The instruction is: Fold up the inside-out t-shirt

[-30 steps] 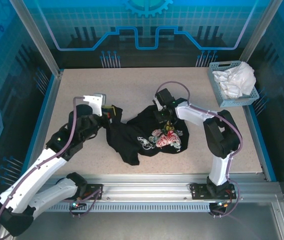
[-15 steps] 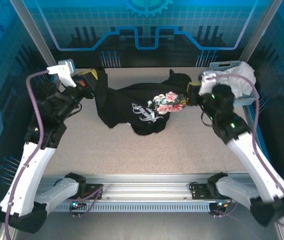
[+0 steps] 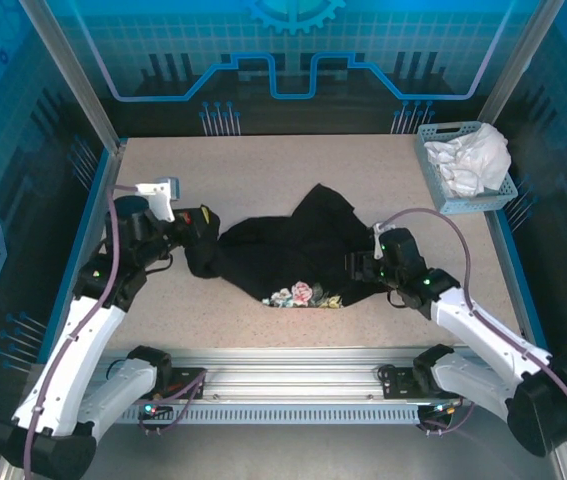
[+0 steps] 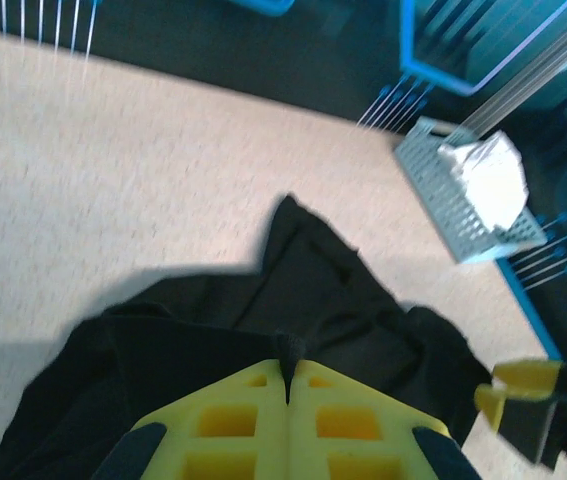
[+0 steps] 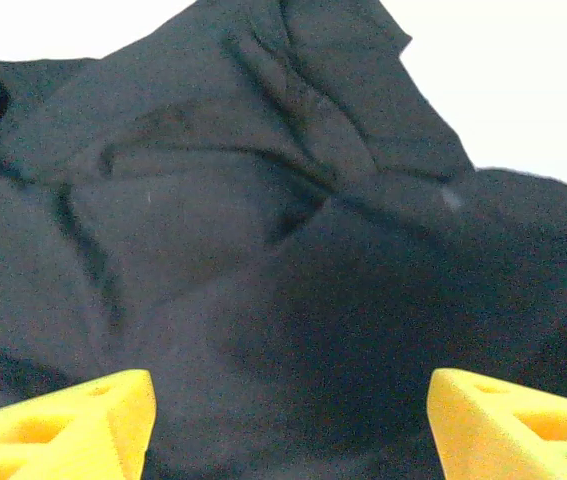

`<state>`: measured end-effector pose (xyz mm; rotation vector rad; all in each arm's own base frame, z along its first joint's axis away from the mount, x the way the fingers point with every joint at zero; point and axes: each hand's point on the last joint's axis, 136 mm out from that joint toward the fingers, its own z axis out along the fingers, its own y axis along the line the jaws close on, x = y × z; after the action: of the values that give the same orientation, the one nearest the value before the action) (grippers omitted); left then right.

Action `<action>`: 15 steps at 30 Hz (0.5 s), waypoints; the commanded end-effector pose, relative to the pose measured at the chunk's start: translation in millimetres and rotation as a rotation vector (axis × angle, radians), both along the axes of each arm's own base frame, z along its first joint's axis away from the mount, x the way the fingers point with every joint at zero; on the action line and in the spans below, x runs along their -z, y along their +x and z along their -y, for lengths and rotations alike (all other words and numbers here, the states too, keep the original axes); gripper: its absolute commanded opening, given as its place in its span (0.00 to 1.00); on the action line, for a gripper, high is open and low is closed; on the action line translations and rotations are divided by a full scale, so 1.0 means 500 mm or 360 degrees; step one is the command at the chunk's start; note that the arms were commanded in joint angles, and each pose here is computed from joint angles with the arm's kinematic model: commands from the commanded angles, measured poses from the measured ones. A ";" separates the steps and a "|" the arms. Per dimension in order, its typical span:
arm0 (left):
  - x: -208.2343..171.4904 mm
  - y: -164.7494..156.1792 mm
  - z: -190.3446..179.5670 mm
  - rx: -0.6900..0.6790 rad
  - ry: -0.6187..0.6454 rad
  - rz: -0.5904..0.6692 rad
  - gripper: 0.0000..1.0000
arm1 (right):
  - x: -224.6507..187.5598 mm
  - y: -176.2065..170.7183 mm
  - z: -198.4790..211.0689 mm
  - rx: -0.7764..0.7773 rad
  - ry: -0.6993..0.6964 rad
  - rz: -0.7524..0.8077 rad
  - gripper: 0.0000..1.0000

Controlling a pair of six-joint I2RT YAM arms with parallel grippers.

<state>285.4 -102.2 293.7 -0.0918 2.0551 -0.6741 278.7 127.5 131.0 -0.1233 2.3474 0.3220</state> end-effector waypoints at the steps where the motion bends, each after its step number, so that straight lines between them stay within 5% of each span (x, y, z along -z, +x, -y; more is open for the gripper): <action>1: 0.034 -0.017 0.000 0.0039 0.0031 -0.0105 0.00 | -0.035 0.039 -0.033 -0.0026 0.0019 -0.0010 0.74; 11: 0.069 -0.025 -0.006 0.0030 0.0048 -0.0148 0.00 | 0.038 0.146 -0.085 -0.0156 -0.0240 -0.0308 0.72; 15: 0.063 -0.026 -0.005 0.0038 0.0037 -0.0138 0.00 | 0.070 0.231 -0.089 -0.0153 -0.0150 -0.0424 0.68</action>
<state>275.6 -99.0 257.9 -0.1162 2.1665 -0.6538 375.4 175.6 104.2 -0.2459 2.5767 0.2431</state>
